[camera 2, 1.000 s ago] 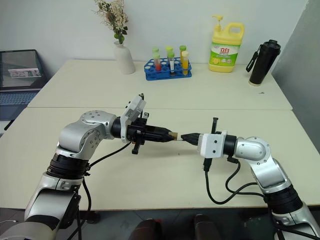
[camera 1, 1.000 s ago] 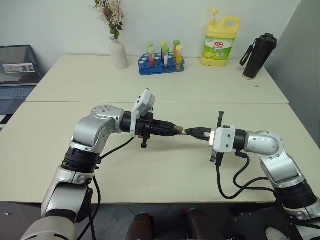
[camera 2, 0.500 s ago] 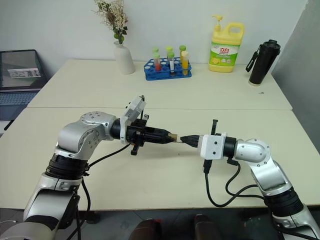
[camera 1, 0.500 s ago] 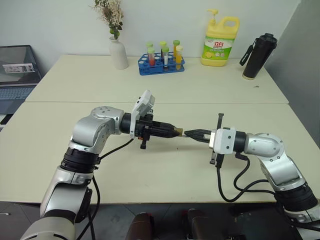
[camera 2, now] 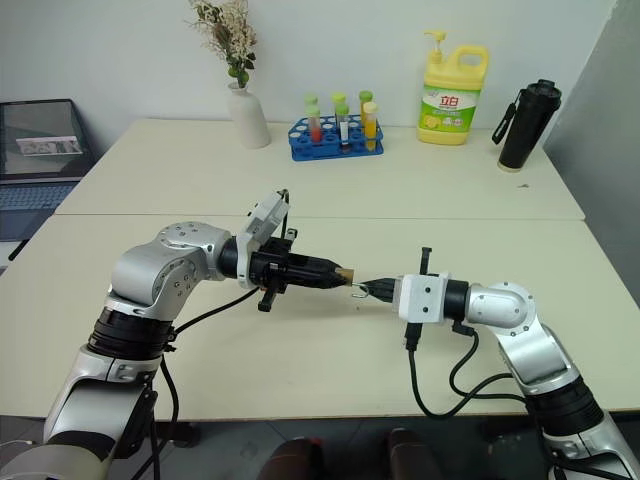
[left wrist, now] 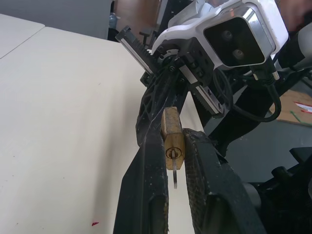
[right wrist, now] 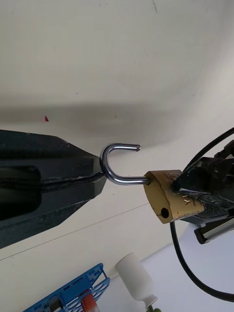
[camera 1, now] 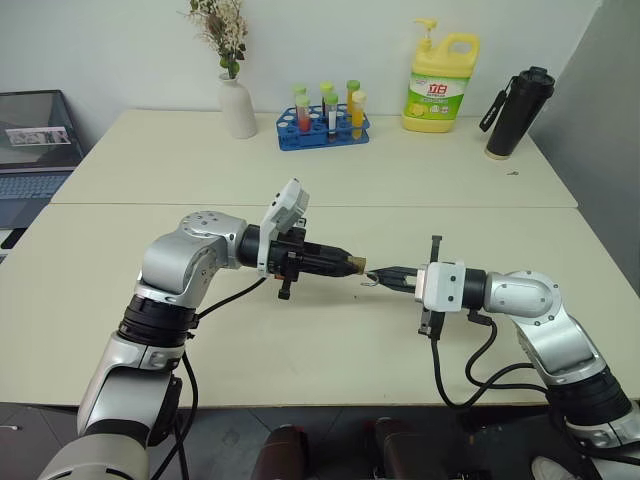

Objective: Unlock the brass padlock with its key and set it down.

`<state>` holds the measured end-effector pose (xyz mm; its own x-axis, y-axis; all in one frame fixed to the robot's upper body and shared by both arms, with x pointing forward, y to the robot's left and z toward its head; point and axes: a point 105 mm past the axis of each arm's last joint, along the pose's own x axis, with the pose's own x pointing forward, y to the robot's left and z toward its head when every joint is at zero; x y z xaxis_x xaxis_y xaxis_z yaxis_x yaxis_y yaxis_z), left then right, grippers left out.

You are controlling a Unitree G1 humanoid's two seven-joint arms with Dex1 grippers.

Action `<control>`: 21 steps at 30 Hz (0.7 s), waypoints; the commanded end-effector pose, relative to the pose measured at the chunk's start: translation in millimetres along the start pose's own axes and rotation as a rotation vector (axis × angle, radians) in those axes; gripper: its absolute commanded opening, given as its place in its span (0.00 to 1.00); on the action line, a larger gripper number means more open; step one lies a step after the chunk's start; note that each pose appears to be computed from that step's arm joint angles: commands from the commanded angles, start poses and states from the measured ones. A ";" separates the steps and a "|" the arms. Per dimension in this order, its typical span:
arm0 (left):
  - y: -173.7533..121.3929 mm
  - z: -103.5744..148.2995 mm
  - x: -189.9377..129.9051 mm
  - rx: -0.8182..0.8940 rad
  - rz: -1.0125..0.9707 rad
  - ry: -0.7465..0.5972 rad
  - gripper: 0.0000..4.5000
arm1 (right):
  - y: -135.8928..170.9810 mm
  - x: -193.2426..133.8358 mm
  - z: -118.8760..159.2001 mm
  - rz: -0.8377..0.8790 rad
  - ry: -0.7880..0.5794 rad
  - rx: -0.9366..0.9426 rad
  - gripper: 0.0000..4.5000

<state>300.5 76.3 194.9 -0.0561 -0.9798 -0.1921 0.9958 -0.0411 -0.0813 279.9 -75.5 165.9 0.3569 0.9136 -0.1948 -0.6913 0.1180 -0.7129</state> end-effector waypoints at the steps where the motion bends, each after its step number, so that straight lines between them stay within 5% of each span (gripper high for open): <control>1: 0.5 8.6 -2.8 0.062 0.027 -0.007 0.04 | 0.9 -2.4 12.0 0.006 -0.034 -0.018 0.00; 10: 24.8 -17.6 3.6 0.037 0.196 -0.018 0.04 | 18.1 -25.8 -7.2 0.069 0.117 0.120 0.04; 13: 30.1 -33.8 9.8 -0.025 0.252 -0.045 0.04 | 17.7 -32.7 -11.1 0.046 0.153 0.153 0.20; 21: 36.3 -64.7 22.8 -0.219 0.265 -0.081 0.04 | 5.4 -25.0 -3.2 -0.032 0.134 0.181 0.83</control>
<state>329.7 66.5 124.5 0.2131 -0.9616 -0.1730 0.9399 0.2501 -0.2323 269.6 -102.6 149.1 0.4401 0.8406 -0.3156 -0.8034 0.2117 -0.5565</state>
